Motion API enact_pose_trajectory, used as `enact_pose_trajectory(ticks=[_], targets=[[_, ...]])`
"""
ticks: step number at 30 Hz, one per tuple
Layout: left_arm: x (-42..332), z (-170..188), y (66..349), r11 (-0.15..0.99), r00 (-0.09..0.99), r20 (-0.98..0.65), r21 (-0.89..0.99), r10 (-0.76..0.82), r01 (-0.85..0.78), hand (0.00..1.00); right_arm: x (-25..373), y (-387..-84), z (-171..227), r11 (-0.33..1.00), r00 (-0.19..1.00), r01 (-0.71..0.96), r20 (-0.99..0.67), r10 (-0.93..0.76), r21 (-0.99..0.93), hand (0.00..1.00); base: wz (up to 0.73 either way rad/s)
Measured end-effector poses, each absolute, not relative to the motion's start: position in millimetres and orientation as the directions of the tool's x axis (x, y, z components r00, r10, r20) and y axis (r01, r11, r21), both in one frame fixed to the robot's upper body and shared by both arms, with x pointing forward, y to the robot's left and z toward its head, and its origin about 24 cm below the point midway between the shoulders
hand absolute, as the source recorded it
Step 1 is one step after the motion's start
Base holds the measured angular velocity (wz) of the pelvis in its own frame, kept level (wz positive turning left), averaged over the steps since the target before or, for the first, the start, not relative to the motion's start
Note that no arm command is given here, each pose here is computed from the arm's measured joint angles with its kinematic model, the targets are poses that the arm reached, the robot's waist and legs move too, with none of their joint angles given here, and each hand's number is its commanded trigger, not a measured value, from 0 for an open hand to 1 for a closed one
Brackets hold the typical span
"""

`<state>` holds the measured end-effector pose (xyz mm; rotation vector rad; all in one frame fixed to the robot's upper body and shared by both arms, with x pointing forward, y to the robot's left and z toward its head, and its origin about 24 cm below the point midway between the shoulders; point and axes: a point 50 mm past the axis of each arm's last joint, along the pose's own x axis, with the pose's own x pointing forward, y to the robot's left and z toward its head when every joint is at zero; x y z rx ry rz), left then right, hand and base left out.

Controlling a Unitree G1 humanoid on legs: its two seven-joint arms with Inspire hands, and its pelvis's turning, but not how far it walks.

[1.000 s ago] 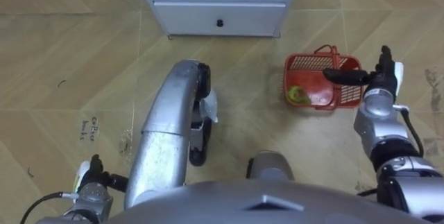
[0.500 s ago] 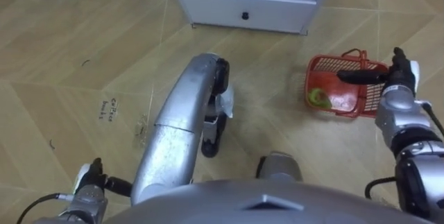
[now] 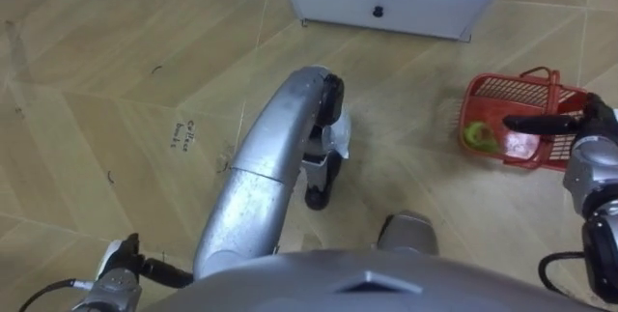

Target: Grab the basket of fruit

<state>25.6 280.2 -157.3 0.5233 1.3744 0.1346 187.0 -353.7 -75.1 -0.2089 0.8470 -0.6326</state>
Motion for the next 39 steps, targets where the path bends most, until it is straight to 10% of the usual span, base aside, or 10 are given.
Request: enact_pose_trajectory(ticks=[15,16,19,20,39], targets=[[29.4,-157.4,278.9,0.908,0.209,-0.925,0.36,0.318,0.212,0.0,178.1,-357.7,-78.5,0.836,0.48,0.389,-0.69,-0.542,-0.386,0.0,0.0],[29.5,-157.4,278.7,0.909,0.209,-0.926,0.357,0.315,0.213,0.0,178.1,-357.6,-78.6,0.837,0.479,0.39,-0.692,-0.54,-0.384,0.06,-0.06],[30.6,-157.9,277.1,0.914,0.209,-0.932,0.341,0.297,0.22,0.0,178.3,-357.1,-78.9,0.842,0.48,0.384,-0.697,-0.533,-0.38,0.87,-0.08],[30.8,-158.2,275.9,0.915,0.209,-0.934,0.335,0.29,0.226,0.0,178.3,-356.7,-79.1,0.843,0.48,0.377,-0.698,-0.532,-0.383,1.0,-0.03],[34.5,-159.4,270.0,0.927,0.215,-0.946,0.29,0.241,0.237,0.0,177.1,-355.8,-80.6,0.856,0.473,0.345,-0.717,-0.512,-0.384,1.0,0.0]])
